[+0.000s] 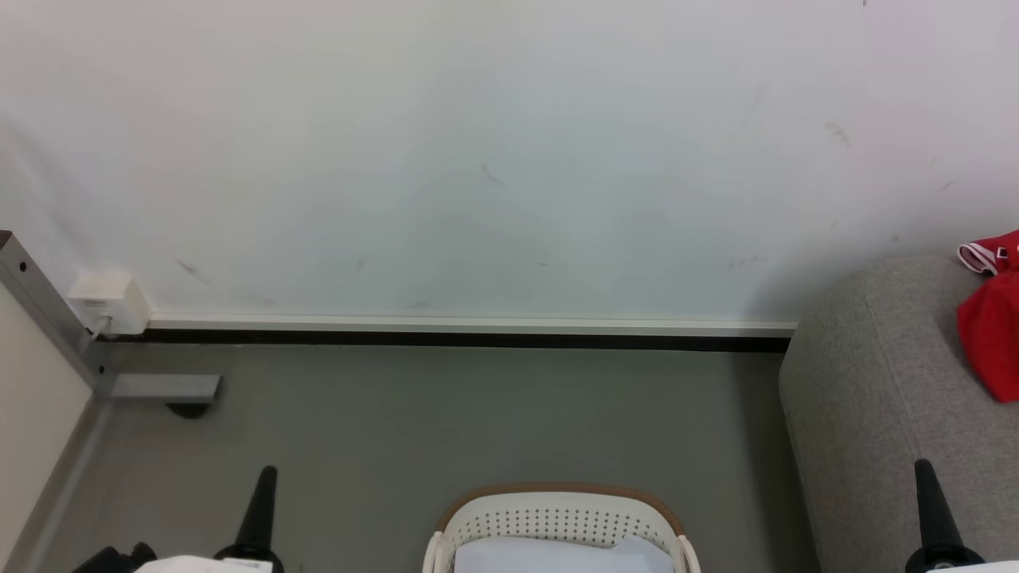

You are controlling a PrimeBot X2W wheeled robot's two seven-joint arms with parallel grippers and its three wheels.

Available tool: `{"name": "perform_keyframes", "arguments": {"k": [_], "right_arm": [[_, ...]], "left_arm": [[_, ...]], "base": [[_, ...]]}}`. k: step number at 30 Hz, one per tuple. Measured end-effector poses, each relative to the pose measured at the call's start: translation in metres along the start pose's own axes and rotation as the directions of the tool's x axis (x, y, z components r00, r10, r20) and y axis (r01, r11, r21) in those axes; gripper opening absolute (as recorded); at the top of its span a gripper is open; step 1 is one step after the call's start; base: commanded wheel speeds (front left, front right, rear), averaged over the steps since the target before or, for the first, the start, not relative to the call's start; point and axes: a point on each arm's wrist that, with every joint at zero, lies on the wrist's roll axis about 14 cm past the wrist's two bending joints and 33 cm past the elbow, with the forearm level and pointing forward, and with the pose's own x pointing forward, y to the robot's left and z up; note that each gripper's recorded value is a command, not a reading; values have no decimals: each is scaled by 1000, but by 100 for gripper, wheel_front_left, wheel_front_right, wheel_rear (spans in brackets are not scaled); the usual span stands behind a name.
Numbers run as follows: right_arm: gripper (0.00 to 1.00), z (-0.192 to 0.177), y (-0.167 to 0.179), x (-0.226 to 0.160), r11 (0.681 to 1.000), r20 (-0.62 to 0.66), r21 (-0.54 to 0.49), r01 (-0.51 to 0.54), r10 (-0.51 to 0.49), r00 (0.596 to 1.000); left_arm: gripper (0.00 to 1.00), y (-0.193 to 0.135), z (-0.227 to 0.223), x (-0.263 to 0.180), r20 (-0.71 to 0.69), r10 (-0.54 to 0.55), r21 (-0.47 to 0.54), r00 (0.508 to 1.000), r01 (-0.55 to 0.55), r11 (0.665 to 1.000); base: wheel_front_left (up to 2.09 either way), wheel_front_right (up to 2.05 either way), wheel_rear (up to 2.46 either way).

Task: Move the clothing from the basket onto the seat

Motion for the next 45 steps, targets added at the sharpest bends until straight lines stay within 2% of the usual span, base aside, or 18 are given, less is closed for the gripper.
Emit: {"name": "perform_keyframes", "arguments": {"k": [18, 45], "right_arm": [[0, -2, 5, 8, 987, -18, 161, -12, 15, 1000], [0, -2, 16, 20, 932, -32, 360, -39, 54, 998]], "left_arm": [[0, -7, 6, 5, 5, -30, -155, 1000, 31, 987], [0, -19, 15, 12, 27, -84, -349, 996, 88, 933]], "base": [[0, 0, 0], [0, 0, 0]]}}
